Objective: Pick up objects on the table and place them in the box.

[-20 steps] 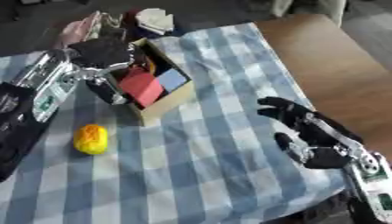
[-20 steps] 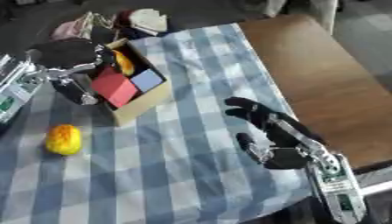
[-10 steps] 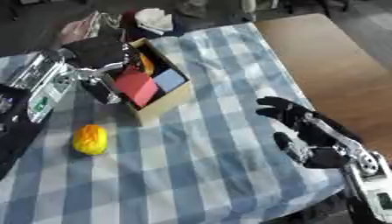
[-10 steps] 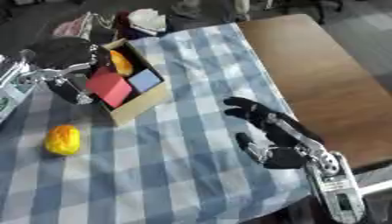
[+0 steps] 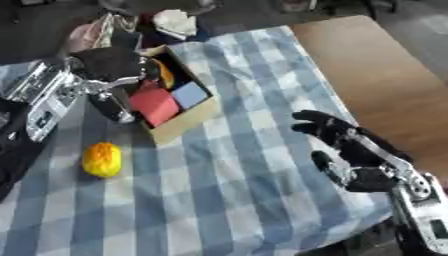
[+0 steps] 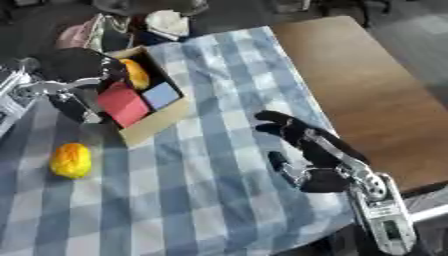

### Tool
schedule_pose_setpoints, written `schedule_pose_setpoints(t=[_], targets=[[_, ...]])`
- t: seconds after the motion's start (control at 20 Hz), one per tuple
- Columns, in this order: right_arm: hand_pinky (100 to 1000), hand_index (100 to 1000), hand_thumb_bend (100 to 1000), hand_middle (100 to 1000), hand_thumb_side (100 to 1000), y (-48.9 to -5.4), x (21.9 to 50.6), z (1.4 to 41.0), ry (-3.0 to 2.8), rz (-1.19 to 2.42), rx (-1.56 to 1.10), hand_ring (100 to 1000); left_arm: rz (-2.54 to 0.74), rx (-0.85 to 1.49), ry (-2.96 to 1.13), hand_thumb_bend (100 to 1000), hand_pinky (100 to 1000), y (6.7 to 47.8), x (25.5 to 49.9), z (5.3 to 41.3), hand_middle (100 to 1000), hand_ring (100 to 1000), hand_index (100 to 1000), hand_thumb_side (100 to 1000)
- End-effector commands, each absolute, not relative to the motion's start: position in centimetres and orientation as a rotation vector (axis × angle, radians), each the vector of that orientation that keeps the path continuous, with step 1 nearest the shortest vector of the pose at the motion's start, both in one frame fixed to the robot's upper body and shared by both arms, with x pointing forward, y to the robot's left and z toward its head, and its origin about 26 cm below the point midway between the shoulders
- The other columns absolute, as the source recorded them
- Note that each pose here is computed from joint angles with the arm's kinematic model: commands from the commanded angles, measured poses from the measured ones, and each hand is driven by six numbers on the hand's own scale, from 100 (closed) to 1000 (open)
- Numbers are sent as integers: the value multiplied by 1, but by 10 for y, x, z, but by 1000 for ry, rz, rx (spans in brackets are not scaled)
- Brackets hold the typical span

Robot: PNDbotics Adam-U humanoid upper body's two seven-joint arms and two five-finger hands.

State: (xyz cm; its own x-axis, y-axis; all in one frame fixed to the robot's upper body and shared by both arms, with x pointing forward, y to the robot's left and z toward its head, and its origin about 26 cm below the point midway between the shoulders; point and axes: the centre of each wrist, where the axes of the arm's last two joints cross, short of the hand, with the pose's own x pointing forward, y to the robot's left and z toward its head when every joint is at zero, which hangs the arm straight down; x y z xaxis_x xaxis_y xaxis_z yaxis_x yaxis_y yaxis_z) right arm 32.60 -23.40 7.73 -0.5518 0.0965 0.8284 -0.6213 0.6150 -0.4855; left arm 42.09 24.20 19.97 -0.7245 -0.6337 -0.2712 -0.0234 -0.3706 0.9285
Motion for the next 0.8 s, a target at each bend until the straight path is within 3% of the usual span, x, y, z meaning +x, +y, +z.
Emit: schedule_pose_setpoints(t=[0.05, 0.1, 0.35, 0.6, 0.8], targets=[[1000, 1000, 100, 961, 357, -233, 328, 88, -1975, 1022, 408, 930, -2153, 920, -1465, 546, 796, 248, 419, 219, 790, 801, 836, 185], [1000, 1000, 100, 961, 358, -233, 327, 88, -1975, 1022, 408, 930, -2160, 921, -1460, 576, 806, 248, 418, 221, 807, 815, 846, 230], [1000, 1000, 100, 961, 359, -233, 327, 88, -1975, 1022, 408, 930, -2167, 928, -1456, 589, 813, 250, 415, 230, 817, 823, 853, 246], [1000, 1000, 100, 961, 361, -235, 327, 88, -1972, 1018, 398, 930, -2172, 951, -1460, 553, 787, 259, 402, 249, 752, 769, 828, 203], [1000, 1000, 100, 961, 359, -238, 326, 87, -1965, 1016, 384, 930, -2180, 882, -1347, 555, 771, 276, 390, 253, 708, 735, 804, 241]])
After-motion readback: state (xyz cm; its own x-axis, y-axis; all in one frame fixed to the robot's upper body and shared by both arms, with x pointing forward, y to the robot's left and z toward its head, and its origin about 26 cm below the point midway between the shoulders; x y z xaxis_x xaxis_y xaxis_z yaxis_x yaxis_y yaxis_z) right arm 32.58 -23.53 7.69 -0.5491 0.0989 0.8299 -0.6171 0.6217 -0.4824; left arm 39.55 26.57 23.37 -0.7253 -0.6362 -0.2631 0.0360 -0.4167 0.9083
